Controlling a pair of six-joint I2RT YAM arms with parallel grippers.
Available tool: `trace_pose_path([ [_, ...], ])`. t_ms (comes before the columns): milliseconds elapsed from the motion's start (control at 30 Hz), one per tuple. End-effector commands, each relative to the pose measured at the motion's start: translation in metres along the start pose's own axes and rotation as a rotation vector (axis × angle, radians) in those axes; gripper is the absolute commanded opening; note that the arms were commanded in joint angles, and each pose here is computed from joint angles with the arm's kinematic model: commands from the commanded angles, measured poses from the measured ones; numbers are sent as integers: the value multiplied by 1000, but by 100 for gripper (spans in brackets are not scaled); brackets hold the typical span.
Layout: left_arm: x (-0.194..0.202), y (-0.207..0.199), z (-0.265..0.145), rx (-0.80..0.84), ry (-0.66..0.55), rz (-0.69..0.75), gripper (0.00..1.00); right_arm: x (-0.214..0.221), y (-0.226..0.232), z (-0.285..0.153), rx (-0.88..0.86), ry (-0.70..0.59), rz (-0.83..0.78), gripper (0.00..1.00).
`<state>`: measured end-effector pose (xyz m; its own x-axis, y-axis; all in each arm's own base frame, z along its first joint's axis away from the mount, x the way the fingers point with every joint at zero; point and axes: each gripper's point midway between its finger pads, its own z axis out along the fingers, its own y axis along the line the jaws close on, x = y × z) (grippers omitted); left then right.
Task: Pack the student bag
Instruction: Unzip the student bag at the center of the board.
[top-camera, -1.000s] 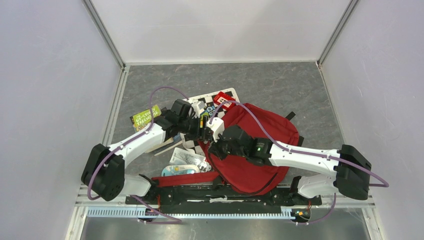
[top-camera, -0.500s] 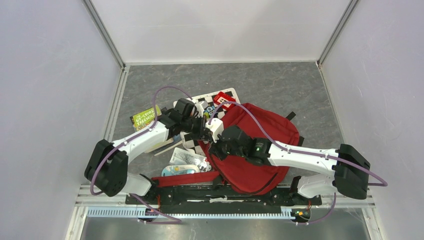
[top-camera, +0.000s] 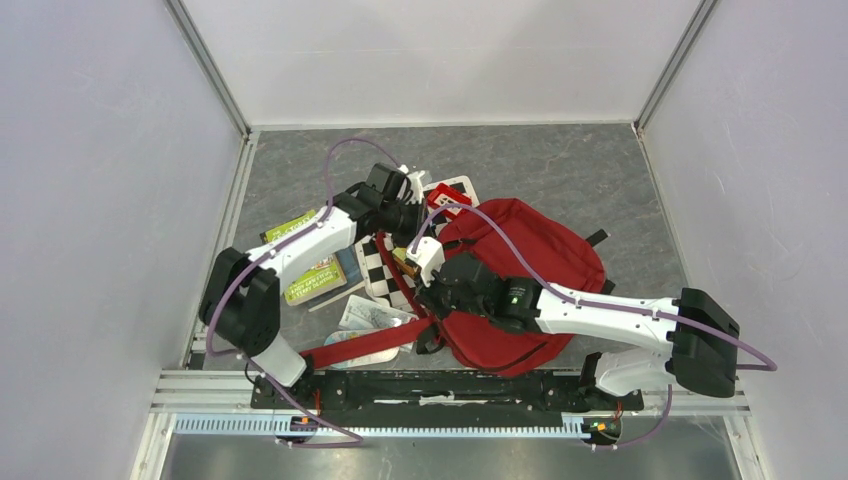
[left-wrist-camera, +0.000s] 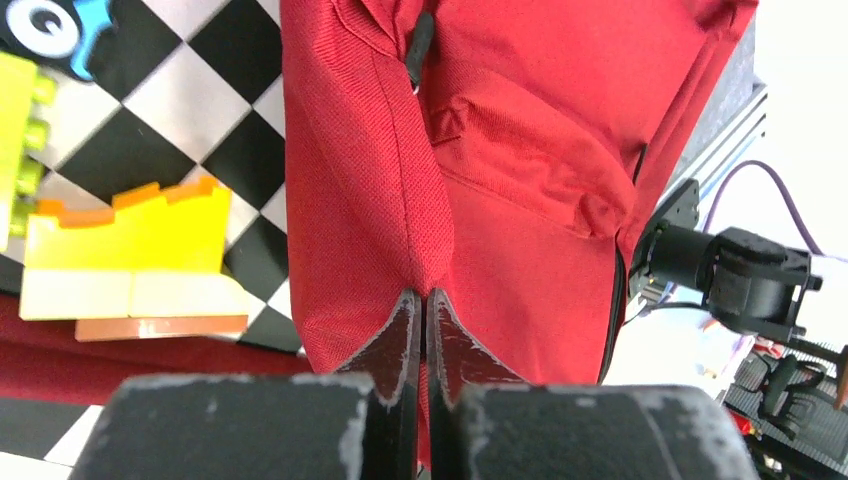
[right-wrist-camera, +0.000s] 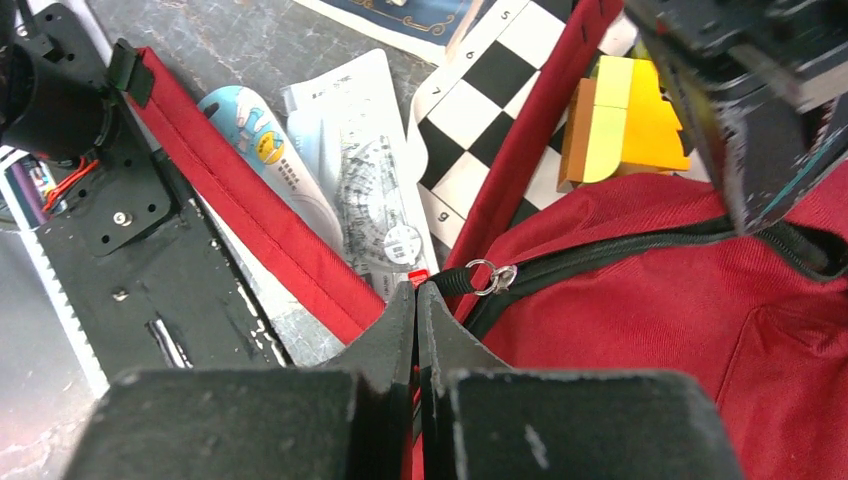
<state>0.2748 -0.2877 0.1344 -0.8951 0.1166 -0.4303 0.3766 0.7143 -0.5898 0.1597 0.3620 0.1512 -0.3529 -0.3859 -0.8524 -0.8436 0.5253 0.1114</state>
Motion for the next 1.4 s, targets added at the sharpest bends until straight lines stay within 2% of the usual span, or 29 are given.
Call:
trace_pose_path([
  [0, -59, 3, 2, -20, -133, 81, 2, -26, 13, -9, -27, -79, 2, 0],
  [200, -90, 10, 17, -33, -157, 71, 2, -8, -3, -10, 55, -41, 25, 0],
  [433, -132, 28, 17, -68, -250, 37, 2, 8, -11, -19, 86, -27, 37, 0],
  [733, -152, 45, 24, -131, -312, 32, 4, 32, -7, -23, 54, 23, 60, 0],
  [767, -153, 45, 22, -136, -317, 30, 12, 34, -8, -24, 58, 25, 62, 0],
  [800, -153, 46, 20, -143, -323, 34, 24, 34, -9, -24, 64, 21, 65, 0],
  [867, -153, 48, 12, -171, -339, 62, 62, 31, -11, -25, 78, -1, 71, 0],
  [933, -150, 55, 0, -230, -358, 74, 82, 24, -13, -27, 86, -35, 68, 0],
  [1033, -136, 52, -17, -240, -375, 62, 92, 8, -14, -28, 93, -93, 62, 0],
  [1200, -87, 33, -33, -177, -379, -4, 96, -4, -17, -30, 107, -146, 61, 0],
  [1367, -35, 5, -38, -75, -380, -86, 100, -3, -16, -27, 104, -141, 57, 0],
])
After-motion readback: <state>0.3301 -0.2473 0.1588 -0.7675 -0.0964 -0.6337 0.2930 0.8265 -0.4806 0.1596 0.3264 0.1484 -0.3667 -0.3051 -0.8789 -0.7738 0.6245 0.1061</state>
